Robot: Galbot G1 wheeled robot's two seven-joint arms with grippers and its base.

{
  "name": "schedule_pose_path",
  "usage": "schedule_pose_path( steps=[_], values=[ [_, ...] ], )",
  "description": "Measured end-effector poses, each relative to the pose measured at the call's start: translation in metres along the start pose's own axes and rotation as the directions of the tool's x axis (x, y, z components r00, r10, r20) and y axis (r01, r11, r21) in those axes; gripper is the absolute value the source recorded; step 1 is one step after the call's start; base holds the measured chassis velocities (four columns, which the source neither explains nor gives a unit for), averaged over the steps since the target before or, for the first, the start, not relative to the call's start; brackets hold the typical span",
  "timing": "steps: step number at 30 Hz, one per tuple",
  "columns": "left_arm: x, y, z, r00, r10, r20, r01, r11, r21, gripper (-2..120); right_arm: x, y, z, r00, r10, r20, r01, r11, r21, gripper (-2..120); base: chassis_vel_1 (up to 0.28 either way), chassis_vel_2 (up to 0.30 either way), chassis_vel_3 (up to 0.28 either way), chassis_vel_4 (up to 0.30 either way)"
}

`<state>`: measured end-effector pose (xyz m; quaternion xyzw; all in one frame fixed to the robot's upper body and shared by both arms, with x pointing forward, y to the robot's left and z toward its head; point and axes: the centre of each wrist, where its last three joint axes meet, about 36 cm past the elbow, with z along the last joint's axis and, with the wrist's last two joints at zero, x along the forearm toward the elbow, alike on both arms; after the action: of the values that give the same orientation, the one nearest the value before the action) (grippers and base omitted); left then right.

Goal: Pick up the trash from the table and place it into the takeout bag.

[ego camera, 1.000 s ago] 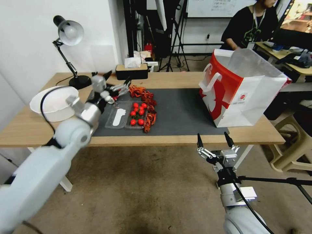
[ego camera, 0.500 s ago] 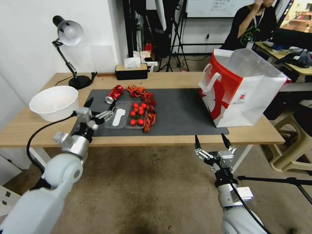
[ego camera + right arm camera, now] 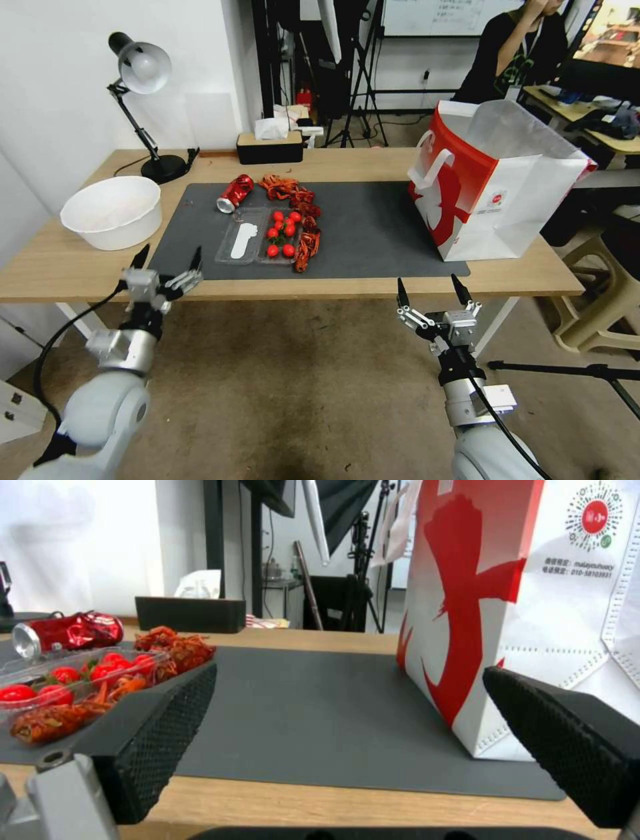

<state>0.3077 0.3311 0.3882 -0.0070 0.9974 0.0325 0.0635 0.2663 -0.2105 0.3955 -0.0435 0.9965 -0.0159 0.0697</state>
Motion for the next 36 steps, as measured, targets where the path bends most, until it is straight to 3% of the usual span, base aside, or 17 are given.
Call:
schedule_pose_path(
  steps=[7,20,29,36],
  values=[
    [0.017,-0.004,0.014,1.0,-0.015,-0.003,0.015,1.0,-0.001,100,0.003,0.002,0.001,1.0,0.002,0.001,-0.002,1.0,-0.002,100,0.0,0.0,0.0,0.0],
    [0.011,-0.007,0.016,1.0,-0.001,-0.001,0.001,1.0,-0.005,100,0.005,0.001,0.002,1.0,0.006,0.002,-0.006,1.0,-0.001,100,0.0,0.0,0.0,0.0],
    [-0.06,-0.015,-0.012,0.996,0.085,-0.008,-0.085,0.996,0.034,100,0.002,0.001,0.001,1.0,0.005,0.006,-0.005,1.0,0.0,100,0.0,0.0,0.0,0.0],
    [-0.088,-0.018,-0.02,0.992,0.121,-0.017,-0.12,0.991,0.066,100,0.002,0.0,0.001,1.0,0.006,0.005,-0.006,1.0,0.003,100,0.0,0.0,0.0,0.0]
  ],
)
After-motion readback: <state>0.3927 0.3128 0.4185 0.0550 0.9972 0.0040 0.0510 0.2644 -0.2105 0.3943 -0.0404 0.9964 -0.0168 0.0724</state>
